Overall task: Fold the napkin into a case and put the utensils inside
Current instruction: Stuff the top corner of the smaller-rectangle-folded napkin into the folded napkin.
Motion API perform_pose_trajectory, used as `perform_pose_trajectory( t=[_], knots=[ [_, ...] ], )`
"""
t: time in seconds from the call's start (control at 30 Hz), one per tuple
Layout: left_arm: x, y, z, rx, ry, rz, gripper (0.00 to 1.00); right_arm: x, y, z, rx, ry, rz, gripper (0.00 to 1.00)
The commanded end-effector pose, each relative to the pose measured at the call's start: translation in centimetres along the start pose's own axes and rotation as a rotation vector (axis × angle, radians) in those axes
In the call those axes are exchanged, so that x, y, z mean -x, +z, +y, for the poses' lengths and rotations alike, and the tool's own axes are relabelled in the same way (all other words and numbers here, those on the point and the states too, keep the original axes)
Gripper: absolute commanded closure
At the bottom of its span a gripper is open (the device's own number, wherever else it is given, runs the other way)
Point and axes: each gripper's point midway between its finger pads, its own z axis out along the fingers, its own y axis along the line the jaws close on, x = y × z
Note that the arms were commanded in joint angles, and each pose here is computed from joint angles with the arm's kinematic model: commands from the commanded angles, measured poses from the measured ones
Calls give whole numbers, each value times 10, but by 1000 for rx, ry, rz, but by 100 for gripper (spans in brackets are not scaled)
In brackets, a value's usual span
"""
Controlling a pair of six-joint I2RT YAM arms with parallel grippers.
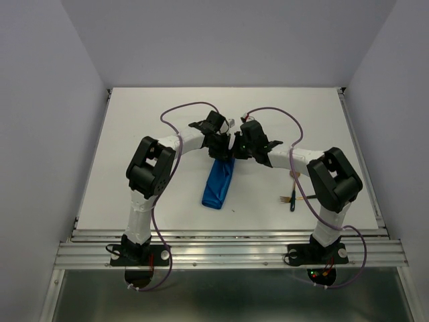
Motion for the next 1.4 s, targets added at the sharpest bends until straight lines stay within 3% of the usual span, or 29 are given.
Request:
perform_pose_trajectory(
  t=[0.0,0.37,0.5,0.57,0.7,0.93,1.13,1.2,1.27,1.3,1.37],
  knots=[
    [10,2,-12,-34,3,-35,100,-5,4,12,68,14,13,99],
    [13,-2,-20,-57,15,-42,98,-10,5,2,18,18,25,99],
    [15,-16,-23,-53,35,-60,78,-5,4,0,1,23,8,99],
    [15,-25,-24,-49,42,-71,77,-3,5,1,-2,21,4,99],
    [17,-34,-29,-61,62,-85,64,-2,5,2,0,21,5,99],
    [15,-41,-34,-86,76,-92,63,-1,5,2,-2,18,4,99],
    [15,-51,-36,-80,89,-102,53,1,3,3,-1,18,1,99],
    [15,-54,-30,-58,88,-103,55,1,3,3,1,18,0,99],
    [10,-54,-23,-43,74,-103,68,2,3,4,2,18,-1,99],
    [13,-59,-20,-40,66,-117,84,2,2,4,3,18,-2,99],
    [11,-62,-17,-40,59,-121,93,3,1,4,4,16,-3,99]
  ],
)
